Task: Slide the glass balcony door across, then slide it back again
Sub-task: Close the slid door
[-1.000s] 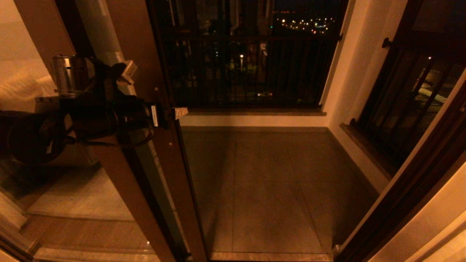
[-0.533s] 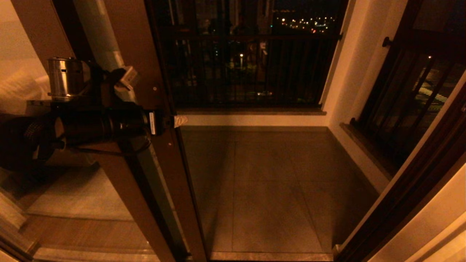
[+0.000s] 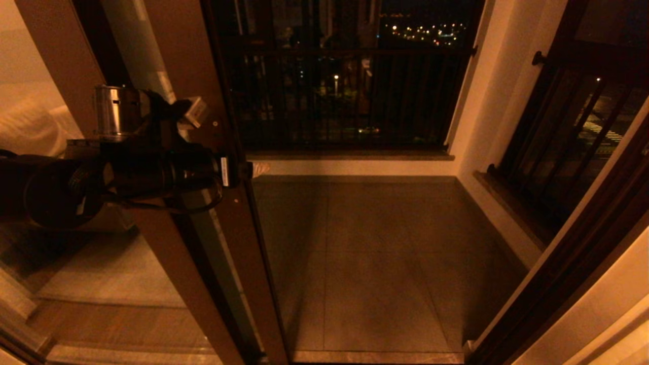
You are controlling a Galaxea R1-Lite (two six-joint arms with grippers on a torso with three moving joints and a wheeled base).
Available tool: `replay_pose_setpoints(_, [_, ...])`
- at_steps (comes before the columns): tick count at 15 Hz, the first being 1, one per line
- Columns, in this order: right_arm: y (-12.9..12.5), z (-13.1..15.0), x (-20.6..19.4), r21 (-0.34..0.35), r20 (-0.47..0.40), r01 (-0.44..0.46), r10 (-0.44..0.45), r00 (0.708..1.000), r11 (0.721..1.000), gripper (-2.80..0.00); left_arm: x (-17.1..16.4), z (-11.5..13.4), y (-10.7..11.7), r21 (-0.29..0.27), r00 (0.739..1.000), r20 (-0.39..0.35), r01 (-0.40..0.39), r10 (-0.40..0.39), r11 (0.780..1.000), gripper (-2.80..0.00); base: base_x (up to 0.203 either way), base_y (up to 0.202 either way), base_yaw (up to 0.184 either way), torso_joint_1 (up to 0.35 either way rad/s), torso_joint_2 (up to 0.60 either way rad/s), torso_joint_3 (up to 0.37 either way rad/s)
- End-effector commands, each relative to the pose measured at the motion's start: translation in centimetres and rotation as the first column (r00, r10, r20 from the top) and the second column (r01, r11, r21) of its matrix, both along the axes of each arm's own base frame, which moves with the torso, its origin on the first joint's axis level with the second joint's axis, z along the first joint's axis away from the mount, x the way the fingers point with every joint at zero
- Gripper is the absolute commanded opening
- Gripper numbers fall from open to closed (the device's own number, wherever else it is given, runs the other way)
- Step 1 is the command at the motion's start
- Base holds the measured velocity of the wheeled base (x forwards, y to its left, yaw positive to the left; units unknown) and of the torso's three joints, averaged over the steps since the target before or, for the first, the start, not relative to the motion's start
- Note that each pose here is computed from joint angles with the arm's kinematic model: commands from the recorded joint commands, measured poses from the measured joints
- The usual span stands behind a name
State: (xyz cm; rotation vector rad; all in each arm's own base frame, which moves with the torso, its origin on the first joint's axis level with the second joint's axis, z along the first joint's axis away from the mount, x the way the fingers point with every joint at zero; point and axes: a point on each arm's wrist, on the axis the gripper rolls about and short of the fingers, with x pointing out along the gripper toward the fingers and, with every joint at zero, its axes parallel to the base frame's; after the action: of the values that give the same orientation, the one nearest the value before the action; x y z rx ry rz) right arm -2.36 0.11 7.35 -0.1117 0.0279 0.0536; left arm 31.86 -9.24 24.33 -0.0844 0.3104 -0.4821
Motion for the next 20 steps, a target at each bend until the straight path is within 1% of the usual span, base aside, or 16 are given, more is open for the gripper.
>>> replay_pose_setpoints(1, [0.0,0.0,0.0,-0.001,-0.001,-0.002,0.002,1.0,1.0,-2.8,0.8,-0.6,-0.2,0.002,1.0,-0.015,0.002,-0.002,1.0,0.0,0.0,0.0,0.0,0.0,0.0,0.0])
replay_pose_setpoints(9, [0.0,0.0,0.0,-0.001,-0.001,0.0,0.0,1.0,1.0,-2.8,1.8,-0.7,-0.6,0.002,1.0,-0.011,0.005,-0.005,1.0,0.0,0.0,0.0,0.0,0.0,0.0,0.0])
replay_pose_setpoints(20, [0.0,0.0,0.0,-0.001,-0.001,0.0,0.0,1.0,1.0,-2.8,1.1,-0.2,-2.8,0.0,0.998,0.01,0.064,-0.064,0.998,0.0,0.0,0.0,0.0,0.0,0.0,0.0])
